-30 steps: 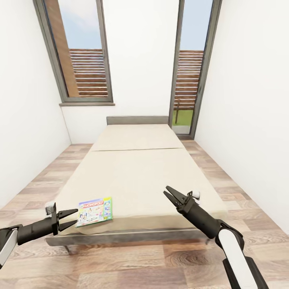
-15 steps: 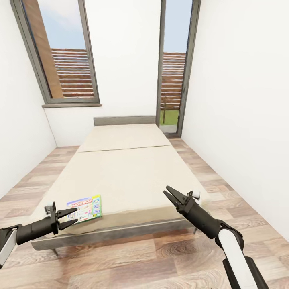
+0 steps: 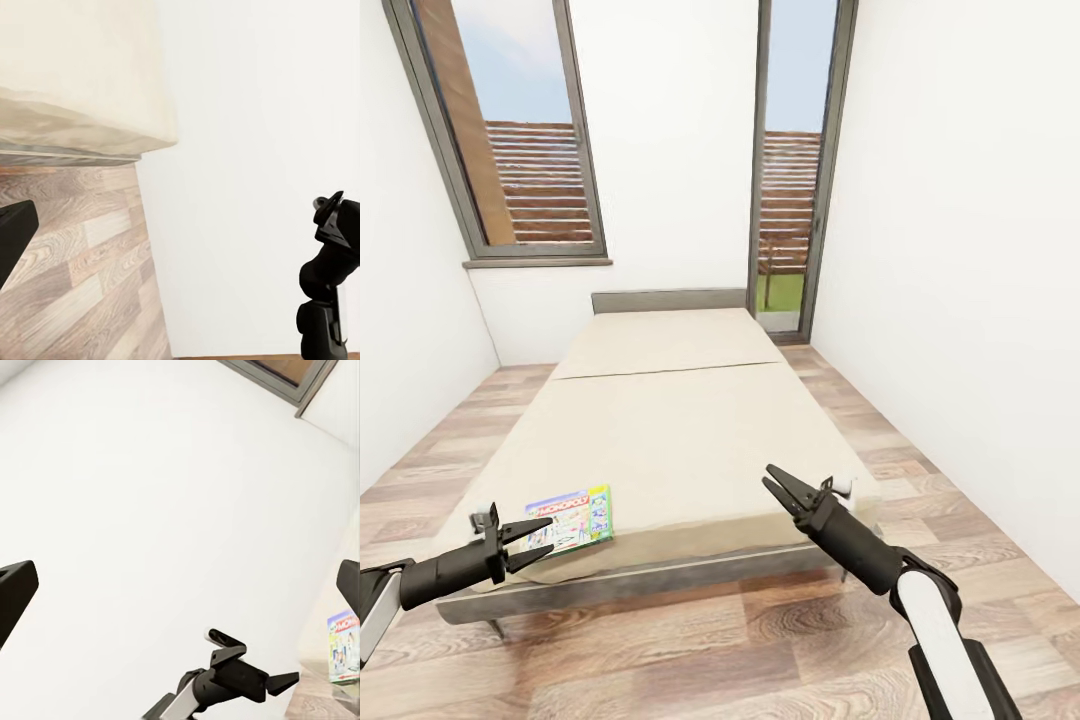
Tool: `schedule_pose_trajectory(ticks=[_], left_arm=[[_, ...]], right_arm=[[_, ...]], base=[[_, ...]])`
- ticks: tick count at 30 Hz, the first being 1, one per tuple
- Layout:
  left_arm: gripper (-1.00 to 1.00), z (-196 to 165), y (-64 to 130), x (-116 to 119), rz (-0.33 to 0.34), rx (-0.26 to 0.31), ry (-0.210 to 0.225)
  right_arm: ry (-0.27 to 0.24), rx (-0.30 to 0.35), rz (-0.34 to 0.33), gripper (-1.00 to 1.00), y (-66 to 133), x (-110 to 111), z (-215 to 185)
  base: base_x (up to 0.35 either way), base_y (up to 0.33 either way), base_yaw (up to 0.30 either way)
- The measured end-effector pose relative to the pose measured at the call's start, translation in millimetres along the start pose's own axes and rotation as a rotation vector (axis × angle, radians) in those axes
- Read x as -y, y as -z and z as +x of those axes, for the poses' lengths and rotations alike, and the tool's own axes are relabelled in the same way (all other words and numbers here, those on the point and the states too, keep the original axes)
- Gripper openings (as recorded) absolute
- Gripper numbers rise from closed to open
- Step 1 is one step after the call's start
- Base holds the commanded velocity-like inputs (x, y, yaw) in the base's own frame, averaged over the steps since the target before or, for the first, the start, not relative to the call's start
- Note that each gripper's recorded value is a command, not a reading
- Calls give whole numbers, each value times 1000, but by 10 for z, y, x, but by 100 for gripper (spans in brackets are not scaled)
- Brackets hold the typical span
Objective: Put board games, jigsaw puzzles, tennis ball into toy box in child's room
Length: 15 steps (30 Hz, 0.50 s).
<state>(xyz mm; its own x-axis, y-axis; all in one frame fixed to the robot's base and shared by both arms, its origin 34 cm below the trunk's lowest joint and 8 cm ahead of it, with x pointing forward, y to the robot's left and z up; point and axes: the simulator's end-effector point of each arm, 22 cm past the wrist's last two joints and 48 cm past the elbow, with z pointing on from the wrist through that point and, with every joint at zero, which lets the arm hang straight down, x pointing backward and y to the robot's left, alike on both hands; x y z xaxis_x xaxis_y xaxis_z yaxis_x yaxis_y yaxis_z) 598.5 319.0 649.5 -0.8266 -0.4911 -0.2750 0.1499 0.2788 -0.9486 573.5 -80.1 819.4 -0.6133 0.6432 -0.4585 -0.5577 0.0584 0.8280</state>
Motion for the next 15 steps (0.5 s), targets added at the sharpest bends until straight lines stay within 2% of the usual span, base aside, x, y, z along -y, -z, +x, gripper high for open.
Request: schedule_pose_trajectory(ticks=[2, 3, 5, 6, 9, 15], left_arm=[[100, 1, 0, -1, -1, 0, 0], [100, 1, 0, -2, -1, 0, 0], [100, 1, 0, -2, -1, 0, 0], [100, 1, 0, -2, -1, 0, 0], [100, 2, 0, -3, -1, -1, 0], [100, 32, -3, -63, -2, -1, -1]], right_arm=[[6, -12, 49, 100, -21, 106, 45], [9, -17, 101, 100, -26, 218, 67], [8, -18, 163, 100, -14, 354, 75], [6, -17, 229, 100, 16, 499, 70], [-3, -3, 344, 100, 119, 751, 25], [-27, 4, 420, 100, 233, 960, 48]], base=[[0, 0, 0], [0, 0, 0], [0, 0, 0], [0, 0, 0], [0, 0, 0], [0, 0, 0]])
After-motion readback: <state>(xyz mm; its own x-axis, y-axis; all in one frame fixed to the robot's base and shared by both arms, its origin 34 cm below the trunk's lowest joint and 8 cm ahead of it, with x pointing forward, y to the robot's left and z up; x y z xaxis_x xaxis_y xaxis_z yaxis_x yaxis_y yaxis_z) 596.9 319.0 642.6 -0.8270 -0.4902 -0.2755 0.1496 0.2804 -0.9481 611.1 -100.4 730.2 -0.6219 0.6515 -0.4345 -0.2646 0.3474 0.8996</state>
